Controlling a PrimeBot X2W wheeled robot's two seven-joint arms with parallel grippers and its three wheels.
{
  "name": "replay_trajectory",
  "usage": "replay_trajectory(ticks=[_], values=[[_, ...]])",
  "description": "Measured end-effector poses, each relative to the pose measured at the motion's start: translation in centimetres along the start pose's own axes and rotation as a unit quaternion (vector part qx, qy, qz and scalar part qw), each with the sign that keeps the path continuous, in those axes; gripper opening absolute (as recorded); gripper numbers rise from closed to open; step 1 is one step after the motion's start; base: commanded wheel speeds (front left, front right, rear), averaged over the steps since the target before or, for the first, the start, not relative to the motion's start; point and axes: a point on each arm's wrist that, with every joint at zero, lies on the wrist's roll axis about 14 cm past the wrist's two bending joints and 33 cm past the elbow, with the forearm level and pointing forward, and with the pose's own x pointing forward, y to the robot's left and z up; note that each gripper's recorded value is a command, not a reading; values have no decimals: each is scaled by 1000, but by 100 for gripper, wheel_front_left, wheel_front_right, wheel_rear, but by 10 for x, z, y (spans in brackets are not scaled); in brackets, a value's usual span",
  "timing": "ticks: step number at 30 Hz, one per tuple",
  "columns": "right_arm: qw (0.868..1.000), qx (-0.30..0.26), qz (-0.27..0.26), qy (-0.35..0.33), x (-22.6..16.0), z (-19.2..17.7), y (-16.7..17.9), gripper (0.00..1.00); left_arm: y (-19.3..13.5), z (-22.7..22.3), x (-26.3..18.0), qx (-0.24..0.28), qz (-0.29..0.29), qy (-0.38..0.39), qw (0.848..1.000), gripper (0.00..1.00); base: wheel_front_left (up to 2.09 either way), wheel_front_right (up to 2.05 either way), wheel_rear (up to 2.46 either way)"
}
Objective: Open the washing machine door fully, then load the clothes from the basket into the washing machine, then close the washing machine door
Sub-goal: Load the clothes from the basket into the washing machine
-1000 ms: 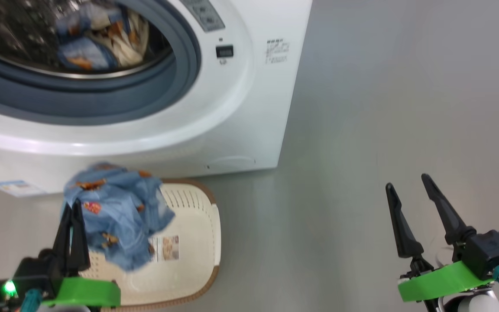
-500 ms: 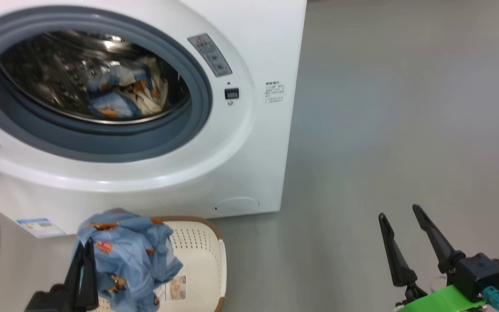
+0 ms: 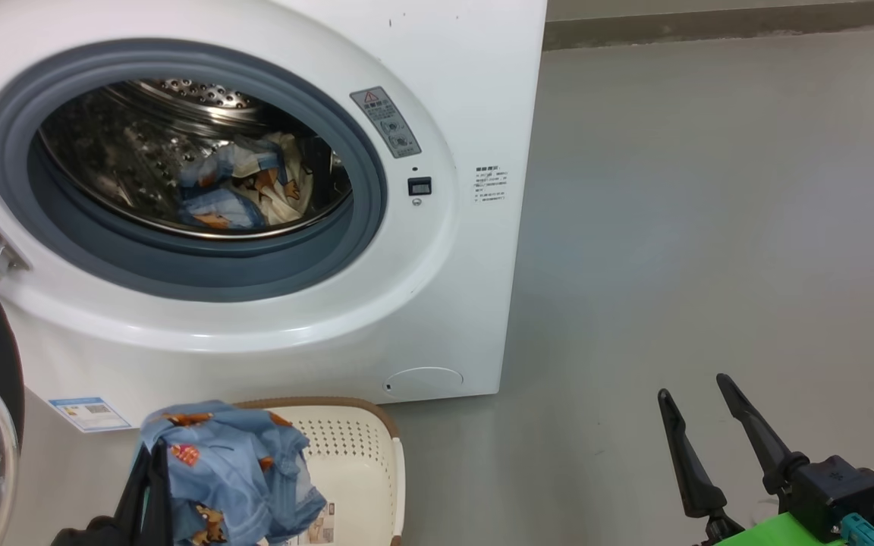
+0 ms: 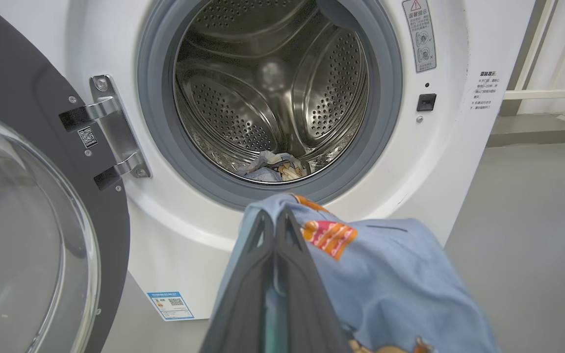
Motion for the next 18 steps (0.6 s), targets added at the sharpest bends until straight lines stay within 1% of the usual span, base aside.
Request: replay_trajectory(ticks=[14, 18], values=[[1000, 3, -1, 12, -2, -8, 0, 100, -2, -4, 2, -4, -3, 6, 1000, 0, 0, 0, 0], [1000, 4, -2, 16, -1, -10, 0, 100, -3, -4, 10, -11, -4, 5, 1000, 0, 0, 0, 0]])
